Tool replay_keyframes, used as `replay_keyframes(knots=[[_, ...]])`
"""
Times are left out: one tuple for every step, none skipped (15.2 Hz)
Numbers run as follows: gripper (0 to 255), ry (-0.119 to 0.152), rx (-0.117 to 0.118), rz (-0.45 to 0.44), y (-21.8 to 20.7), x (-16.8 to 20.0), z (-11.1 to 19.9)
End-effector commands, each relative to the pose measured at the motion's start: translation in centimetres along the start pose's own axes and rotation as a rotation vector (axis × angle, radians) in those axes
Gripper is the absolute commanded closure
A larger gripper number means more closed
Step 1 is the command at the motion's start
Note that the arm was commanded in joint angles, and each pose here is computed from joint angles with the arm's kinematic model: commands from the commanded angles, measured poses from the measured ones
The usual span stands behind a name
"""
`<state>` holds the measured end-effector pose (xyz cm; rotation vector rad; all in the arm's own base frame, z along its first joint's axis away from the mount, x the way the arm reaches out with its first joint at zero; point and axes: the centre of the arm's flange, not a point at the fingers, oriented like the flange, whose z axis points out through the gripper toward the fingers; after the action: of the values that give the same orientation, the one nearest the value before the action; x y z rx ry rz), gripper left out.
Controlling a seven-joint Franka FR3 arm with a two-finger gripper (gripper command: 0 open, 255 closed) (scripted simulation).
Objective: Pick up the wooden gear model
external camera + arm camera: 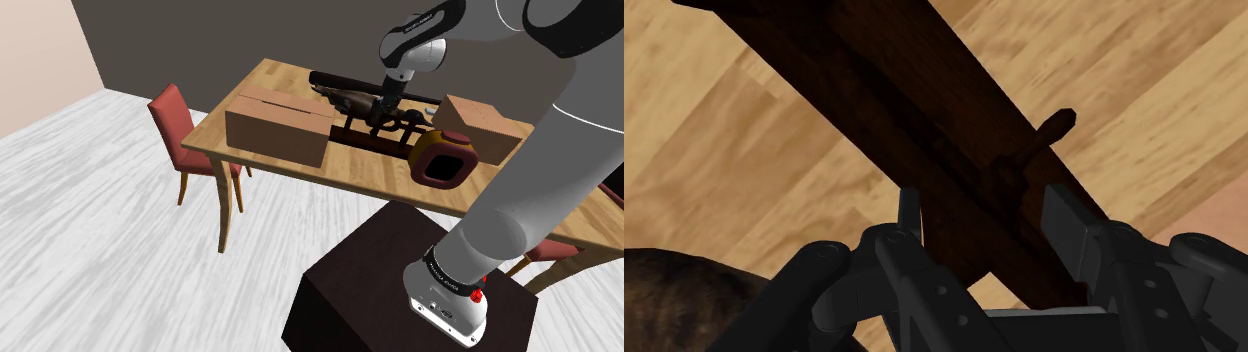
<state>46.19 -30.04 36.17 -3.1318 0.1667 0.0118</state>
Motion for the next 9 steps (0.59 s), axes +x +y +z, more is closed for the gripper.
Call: replay_keyframes(knots=[[255, 0.0, 0.0, 0.0, 0.0, 0.0, -0.8], [255, 0.0, 0.0, 0.0, 0.0, 0.0, -1.3], [255, 0.0, 0.0, 0.0, 0.0, 0.0, -1.8], [255, 0.0, 0.0, 0.0, 0.0, 0.0, -2.4], [255, 0.0, 0.0, 0.0, 0.0, 0.0, -2.9], [255, 0.0, 0.0, 0.0, 0.0, 0.0, -3.4], [255, 0.0, 0.0, 0.0, -0.1, 0.0, -4.0], [255, 0.0, 0.0, 0.0, -0.1, 0.0, -4.5], [255, 0.0, 0.0, 0.0, -0.1, 0.0, -5.0]])
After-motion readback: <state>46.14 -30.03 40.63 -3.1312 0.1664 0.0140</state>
